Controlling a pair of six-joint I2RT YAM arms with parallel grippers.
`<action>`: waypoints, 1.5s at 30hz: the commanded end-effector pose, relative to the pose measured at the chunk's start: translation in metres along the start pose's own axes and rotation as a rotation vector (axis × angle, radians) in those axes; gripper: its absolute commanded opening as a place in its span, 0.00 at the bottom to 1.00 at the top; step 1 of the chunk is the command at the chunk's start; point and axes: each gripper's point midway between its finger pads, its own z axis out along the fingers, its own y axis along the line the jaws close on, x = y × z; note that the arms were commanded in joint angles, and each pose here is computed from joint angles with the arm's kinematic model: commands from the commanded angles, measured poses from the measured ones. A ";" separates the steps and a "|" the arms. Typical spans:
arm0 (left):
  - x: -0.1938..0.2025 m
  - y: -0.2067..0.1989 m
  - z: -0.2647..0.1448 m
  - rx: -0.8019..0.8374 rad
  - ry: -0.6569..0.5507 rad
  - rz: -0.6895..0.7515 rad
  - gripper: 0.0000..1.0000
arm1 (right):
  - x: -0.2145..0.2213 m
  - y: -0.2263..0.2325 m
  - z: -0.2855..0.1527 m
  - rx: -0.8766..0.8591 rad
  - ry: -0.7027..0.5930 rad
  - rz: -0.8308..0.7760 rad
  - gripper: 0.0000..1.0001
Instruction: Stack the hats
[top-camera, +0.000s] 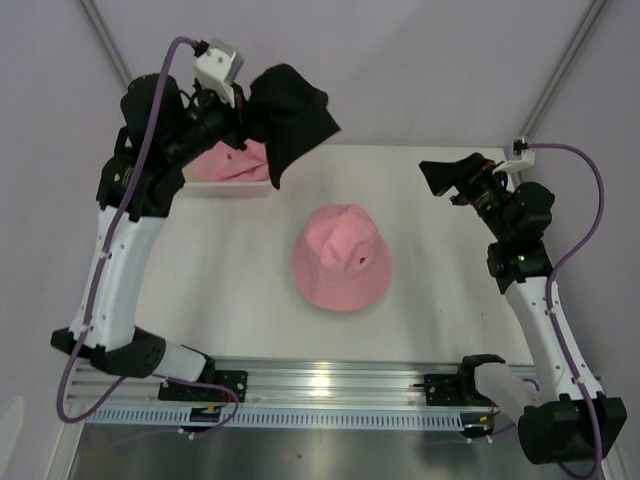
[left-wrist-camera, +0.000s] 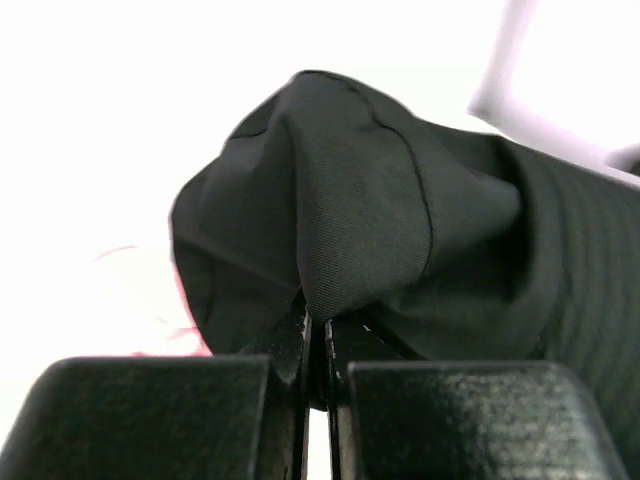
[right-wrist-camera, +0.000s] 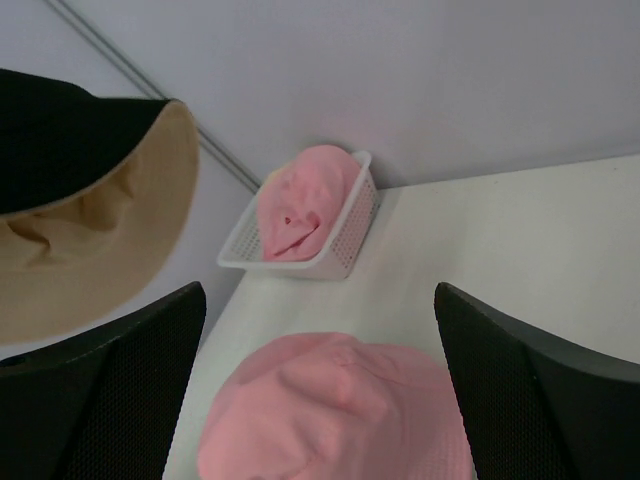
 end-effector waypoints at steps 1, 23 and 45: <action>0.036 -0.050 0.004 0.175 0.061 0.023 0.01 | -0.001 0.027 -0.017 -0.101 -0.035 0.088 0.99; 0.104 -0.152 0.022 0.208 0.175 -0.013 0.01 | 0.080 0.054 -0.070 -0.256 0.086 0.323 0.99; 0.120 -0.174 0.026 0.289 0.275 -0.079 0.01 | 0.118 0.039 -0.073 -0.245 0.047 -0.402 0.98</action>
